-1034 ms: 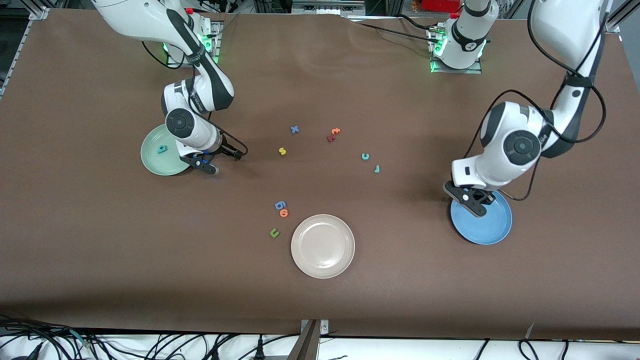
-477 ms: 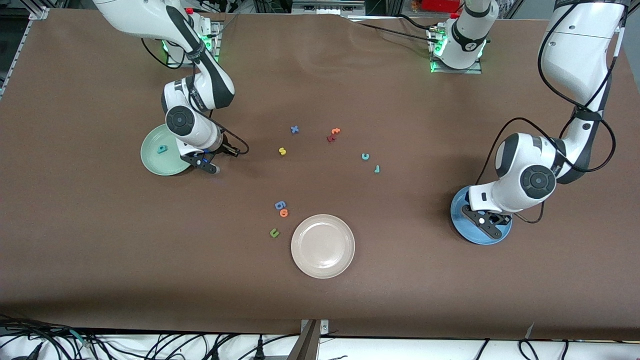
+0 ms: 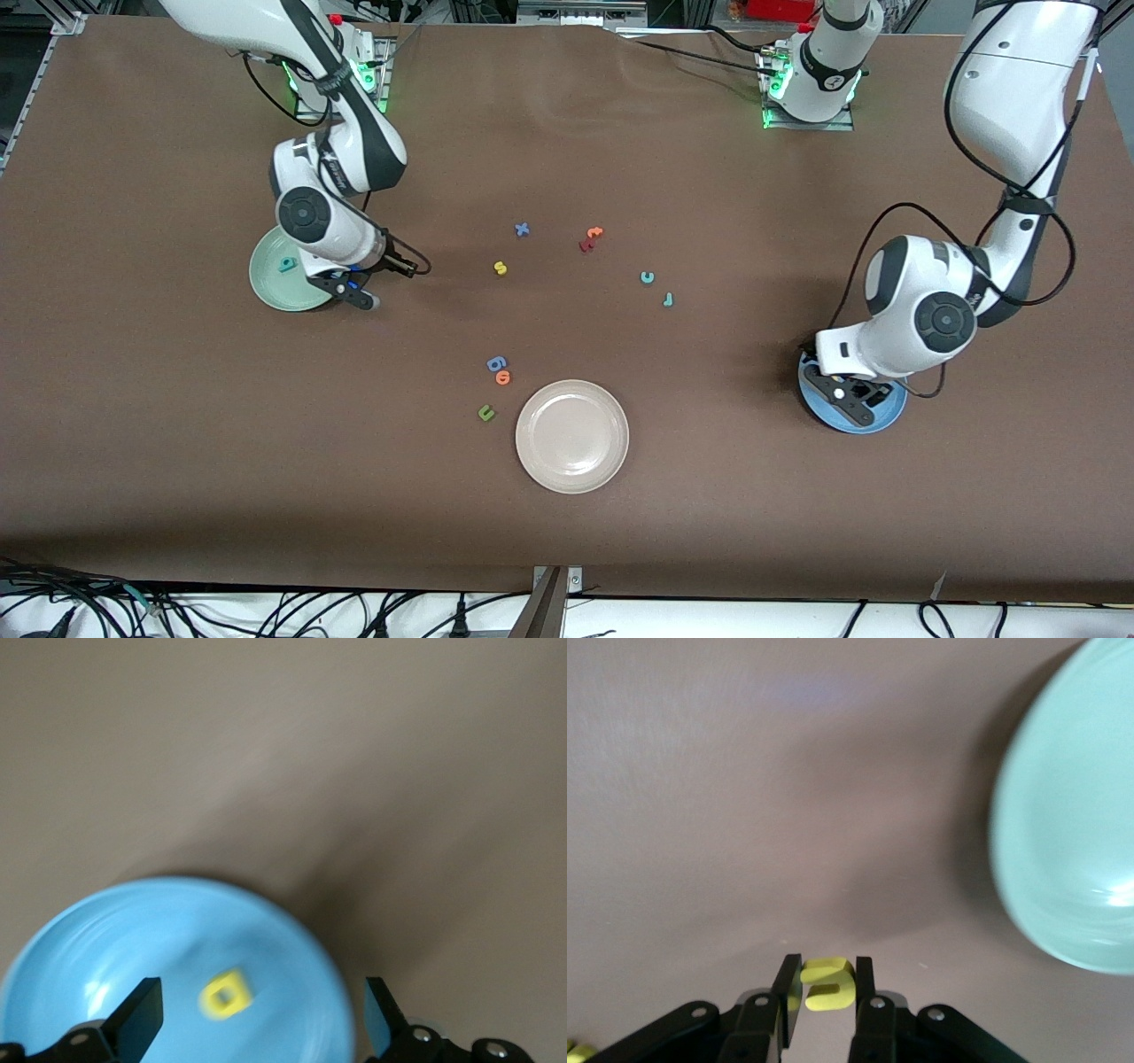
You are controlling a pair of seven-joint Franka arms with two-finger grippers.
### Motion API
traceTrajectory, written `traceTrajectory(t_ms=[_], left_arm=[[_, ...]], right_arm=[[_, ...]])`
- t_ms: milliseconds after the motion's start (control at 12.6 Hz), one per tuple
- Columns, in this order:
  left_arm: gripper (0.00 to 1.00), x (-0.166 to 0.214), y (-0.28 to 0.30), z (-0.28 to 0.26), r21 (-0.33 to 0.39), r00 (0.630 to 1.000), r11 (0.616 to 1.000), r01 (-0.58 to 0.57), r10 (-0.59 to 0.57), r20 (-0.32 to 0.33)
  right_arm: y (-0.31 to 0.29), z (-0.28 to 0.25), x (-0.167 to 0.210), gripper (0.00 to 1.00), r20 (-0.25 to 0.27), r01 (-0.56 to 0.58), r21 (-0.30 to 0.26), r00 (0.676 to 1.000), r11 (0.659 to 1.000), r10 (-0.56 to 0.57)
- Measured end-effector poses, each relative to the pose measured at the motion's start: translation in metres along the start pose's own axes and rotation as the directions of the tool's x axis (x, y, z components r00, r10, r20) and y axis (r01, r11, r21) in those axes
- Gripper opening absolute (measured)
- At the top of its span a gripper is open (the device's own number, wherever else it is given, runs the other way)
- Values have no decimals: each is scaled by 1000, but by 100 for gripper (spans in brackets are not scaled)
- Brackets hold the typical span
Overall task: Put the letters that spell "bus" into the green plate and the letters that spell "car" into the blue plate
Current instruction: 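Place the u on the green plate while the left gripper reaches the r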
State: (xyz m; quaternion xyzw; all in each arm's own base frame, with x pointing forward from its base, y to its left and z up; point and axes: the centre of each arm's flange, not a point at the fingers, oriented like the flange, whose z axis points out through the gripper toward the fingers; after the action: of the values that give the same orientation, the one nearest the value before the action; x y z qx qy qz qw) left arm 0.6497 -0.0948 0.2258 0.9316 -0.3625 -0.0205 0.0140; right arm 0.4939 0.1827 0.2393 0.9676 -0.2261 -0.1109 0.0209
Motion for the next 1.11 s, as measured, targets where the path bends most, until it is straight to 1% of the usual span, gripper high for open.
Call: traceTrajectory(t_ms=[80, 159, 398, 557, 716, 875, 955, 1114], left_arm=[[100, 13, 21, 3, -21, 1000, 1000, 16, -16, -4], [100, 27, 45, 6, -37, 999, 999, 40, -40, -4], [100, 62, 125, 15, -49, 987, 986, 160, -159, 25], [100, 78, 184, 26, -46, 964, 964, 261, -258, 56], [100, 85, 238, 37, -42, 940, 942, 333, -329, 88], [100, 83, 264, 43, -45, 928, 931, 363, -357, 108], [100, 80, 265, 45, -46, 927, 929, 367, -361, 103], [100, 70, 267, 52, -51, 928, 928, 369, -364, 76]], right_arm=[[15, -15, 10, 28, 4, 1, -5, 1000, 1000, -1], [37, -23, 23, 28, 20, 14, -15, 1000, 1000, -14], [126, -12, 69, 28, 107, 76, -44, 992, 996, -71], [158, 13, 76, 28, 164, 110, -57, 981, 992, -99], [163, 38, 73, 28, 208, 129, -79, 972, 989, -110], [166, 58, 73, 28, 227, 143, -93, 967, 985, -119], [169, 64, 74, 35, 229, 150, -94, 965, 984, -125], [172, 65, 77, 57, 225, 157, -89, 965, 984, -133]])
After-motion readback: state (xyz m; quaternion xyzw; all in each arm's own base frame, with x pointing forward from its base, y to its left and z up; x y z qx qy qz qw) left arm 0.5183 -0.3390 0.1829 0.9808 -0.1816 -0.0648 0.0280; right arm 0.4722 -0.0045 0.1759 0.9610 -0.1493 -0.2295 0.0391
